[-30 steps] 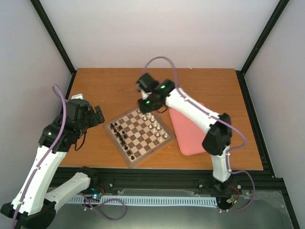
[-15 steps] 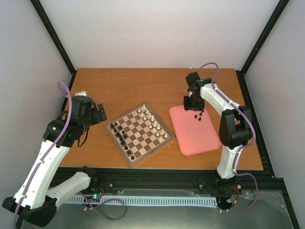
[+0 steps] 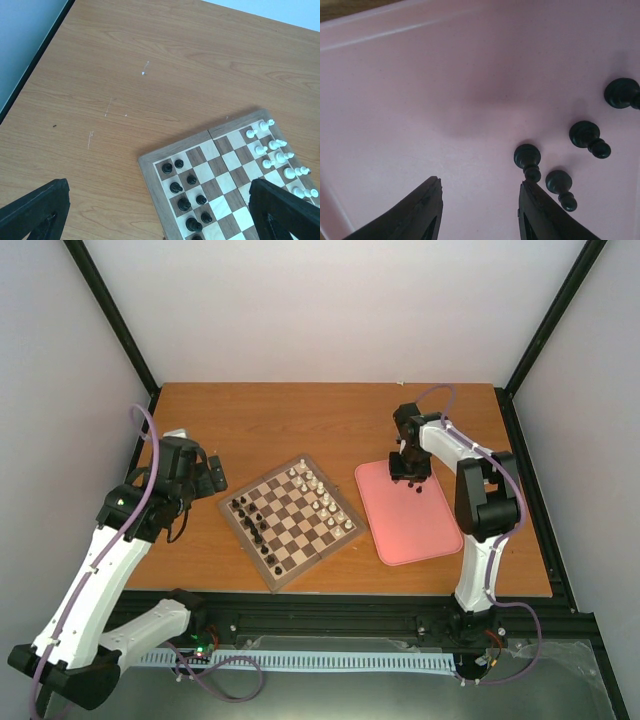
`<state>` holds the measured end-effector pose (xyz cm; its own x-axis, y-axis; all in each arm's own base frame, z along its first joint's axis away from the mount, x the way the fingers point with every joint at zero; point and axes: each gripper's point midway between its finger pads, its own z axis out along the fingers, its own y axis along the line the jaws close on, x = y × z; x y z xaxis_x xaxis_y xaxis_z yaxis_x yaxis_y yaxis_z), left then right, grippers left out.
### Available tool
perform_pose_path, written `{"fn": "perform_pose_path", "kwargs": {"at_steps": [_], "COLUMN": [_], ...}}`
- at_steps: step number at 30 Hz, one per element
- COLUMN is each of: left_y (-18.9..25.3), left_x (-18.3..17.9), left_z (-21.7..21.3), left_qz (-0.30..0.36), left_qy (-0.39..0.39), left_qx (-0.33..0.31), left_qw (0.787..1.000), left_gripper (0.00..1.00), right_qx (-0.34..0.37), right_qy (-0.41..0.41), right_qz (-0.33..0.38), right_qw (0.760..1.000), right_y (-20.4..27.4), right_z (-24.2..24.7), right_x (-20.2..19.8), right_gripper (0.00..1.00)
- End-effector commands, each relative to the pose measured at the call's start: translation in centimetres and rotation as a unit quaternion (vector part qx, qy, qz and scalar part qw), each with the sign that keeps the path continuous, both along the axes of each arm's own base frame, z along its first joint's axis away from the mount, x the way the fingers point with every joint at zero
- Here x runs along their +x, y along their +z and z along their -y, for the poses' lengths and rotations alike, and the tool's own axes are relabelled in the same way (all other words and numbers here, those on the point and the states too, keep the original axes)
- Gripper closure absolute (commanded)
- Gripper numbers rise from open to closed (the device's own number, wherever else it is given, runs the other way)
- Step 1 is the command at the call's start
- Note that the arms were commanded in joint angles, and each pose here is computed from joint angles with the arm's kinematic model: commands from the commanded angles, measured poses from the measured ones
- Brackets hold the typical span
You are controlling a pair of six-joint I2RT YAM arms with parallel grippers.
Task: Set up the chess pieces on the board
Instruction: Pick up the chess piece from the storage box.
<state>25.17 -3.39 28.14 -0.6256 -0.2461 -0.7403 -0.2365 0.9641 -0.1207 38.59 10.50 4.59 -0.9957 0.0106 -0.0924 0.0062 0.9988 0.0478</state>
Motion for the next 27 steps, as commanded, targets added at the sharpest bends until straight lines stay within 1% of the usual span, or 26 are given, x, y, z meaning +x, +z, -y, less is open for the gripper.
{"fn": "perform_pose_path", "kwargs": {"at_steps": [1,7,11,17,27], "left_y": [0.7,0.5,0.3,0.1,-0.3], "left_x": [0.5,0.6,0.7,1.1,1.3], "left_z": [0.4,0.5,0.7,0.9,1.0], "left_qz": [0.014,0.012,0.011,0.007,0.003], "left_qy": [-0.008,-0.008,-0.009,-0.011,-0.010], "left_qx": [-0.005,-0.007,-0.009,-0.009,-0.006], "left_qw": [1.000,1.000,1.000,1.000,1.000], "left_gripper": [0.00,0.00,0.00,0.00,0.00], "right_qx": [-0.015,-0.027,-0.029,-0.023,-0.009], "right_qy": [0.004,0.007,-0.008,-0.013,-0.009], "right_qz": [0.008,0.020,0.023,0.004,-0.008], "right_qw": [1.000,0.999,0.999,1.000,1.000], "right_y": [-0.7,-0.1,0.1,-1.2,-2.3], "right_z": [0.9,1.2,2.7,3.3,2.8], "right_x": [0.6,0.8,1.2,0.8,0.7], "right_gripper": [0.57,0.57,0.57,0.58,0.67]}}
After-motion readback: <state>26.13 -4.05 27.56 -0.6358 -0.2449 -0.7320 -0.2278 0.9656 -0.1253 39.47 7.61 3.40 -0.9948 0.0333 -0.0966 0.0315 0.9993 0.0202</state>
